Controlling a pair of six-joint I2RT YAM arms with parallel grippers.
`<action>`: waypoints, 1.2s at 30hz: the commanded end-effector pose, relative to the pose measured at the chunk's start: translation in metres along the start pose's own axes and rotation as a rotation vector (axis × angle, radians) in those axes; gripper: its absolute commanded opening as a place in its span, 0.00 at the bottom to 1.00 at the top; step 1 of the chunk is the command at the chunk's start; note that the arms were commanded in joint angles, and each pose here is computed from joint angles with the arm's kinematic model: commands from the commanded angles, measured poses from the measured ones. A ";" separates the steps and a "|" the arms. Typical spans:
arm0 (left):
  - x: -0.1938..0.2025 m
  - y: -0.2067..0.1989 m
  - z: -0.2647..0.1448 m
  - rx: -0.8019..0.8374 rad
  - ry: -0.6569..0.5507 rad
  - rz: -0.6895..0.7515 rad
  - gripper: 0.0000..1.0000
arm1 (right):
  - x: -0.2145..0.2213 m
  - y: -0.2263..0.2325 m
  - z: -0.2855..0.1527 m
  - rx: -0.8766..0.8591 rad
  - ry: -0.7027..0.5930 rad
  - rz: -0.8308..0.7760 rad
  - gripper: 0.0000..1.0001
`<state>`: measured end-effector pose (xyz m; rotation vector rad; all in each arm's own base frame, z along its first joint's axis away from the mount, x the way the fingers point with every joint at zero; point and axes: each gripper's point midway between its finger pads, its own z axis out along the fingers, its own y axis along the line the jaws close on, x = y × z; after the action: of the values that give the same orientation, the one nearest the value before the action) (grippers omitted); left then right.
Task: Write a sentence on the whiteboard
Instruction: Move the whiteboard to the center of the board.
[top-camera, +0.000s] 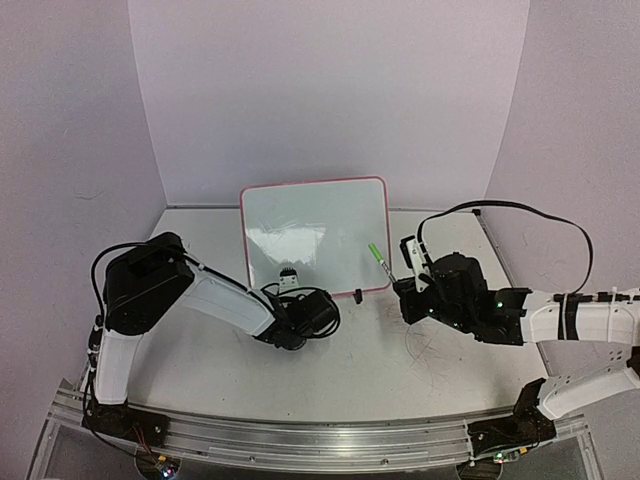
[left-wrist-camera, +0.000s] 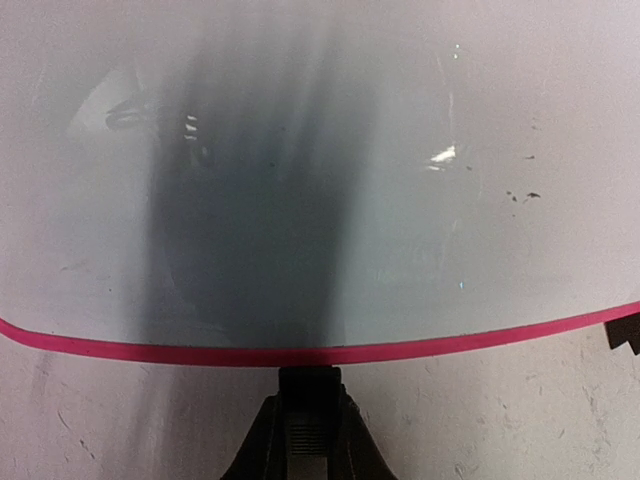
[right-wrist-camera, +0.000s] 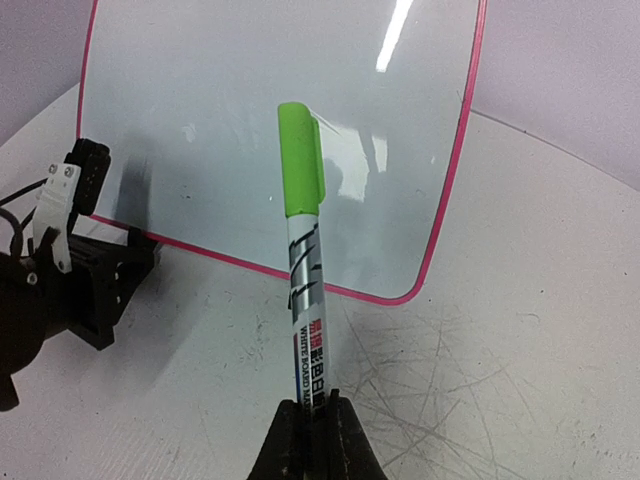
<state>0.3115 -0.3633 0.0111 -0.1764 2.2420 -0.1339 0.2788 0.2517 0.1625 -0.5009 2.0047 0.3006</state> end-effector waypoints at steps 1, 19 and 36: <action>0.044 -0.021 -0.030 0.099 0.091 0.099 0.00 | -0.014 -0.009 -0.006 0.038 -0.075 0.055 0.00; 0.073 -0.035 -0.067 0.097 0.073 0.159 0.05 | -0.033 -0.002 -0.033 -0.055 -0.157 0.030 0.00; 0.026 -0.023 -0.141 0.311 0.092 0.336 0.72 | -0.054 0.025 -0.030 -0.169 -0.140 -0.058 0.00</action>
<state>0.1954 -0.3835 0.0178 0.2848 2.3285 -0.1485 0.2678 0.2550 0.2037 -0.5385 1.8786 0.4014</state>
